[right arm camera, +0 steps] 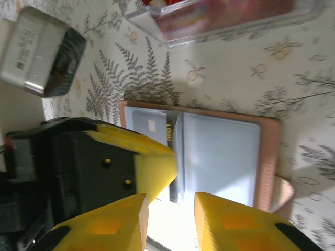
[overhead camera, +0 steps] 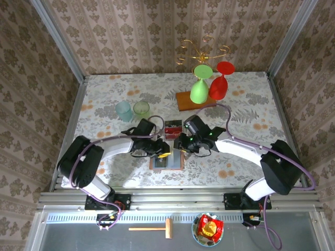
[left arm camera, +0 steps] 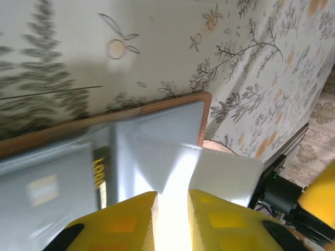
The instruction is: Take the credit cards out of the card holder
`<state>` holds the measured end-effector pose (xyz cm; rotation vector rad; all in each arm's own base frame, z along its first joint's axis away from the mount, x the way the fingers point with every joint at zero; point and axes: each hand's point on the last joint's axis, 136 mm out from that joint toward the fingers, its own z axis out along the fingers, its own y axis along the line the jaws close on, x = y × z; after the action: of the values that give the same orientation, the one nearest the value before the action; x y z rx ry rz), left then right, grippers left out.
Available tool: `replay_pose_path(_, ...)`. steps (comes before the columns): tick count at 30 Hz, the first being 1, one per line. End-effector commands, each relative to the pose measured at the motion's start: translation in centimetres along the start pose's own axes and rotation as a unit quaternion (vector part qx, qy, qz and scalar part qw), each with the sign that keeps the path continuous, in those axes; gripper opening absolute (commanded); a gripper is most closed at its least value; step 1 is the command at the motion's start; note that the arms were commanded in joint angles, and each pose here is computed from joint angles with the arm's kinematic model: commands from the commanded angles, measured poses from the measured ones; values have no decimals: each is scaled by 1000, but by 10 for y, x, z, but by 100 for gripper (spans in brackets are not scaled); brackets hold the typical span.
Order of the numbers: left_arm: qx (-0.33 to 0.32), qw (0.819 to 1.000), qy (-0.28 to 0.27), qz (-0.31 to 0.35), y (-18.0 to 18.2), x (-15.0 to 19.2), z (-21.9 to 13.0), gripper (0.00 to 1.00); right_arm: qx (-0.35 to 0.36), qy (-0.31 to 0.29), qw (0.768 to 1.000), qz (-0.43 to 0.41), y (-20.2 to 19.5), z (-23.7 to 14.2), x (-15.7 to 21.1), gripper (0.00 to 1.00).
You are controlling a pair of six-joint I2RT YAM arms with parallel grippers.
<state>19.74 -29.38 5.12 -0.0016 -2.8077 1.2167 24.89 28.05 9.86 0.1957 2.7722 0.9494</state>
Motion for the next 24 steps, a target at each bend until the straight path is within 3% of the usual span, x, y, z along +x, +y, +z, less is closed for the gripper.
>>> replay_pose_path(1,12,999,28,18,-16,4,15,22,33,-11,999,3,-21,-10,2,30)
replay_pose_path(6,12,999,30,29,-25,3,21,23,24,-10,1000,10,-21,-10,3,30)
replay_pose_path(11,9,999,5,31,-23,-6,4,23,6,6,1000,20,-17,-1,7,29)
replay_pose_path(18,-43,998,-42,22,10,-15,-32,23,-14,37,999,12,1,18,13,28)
replay_pose_path(24,-70,996,-49,0,42,-9,-47,24,-27,72,997,5,17,40,24,27)
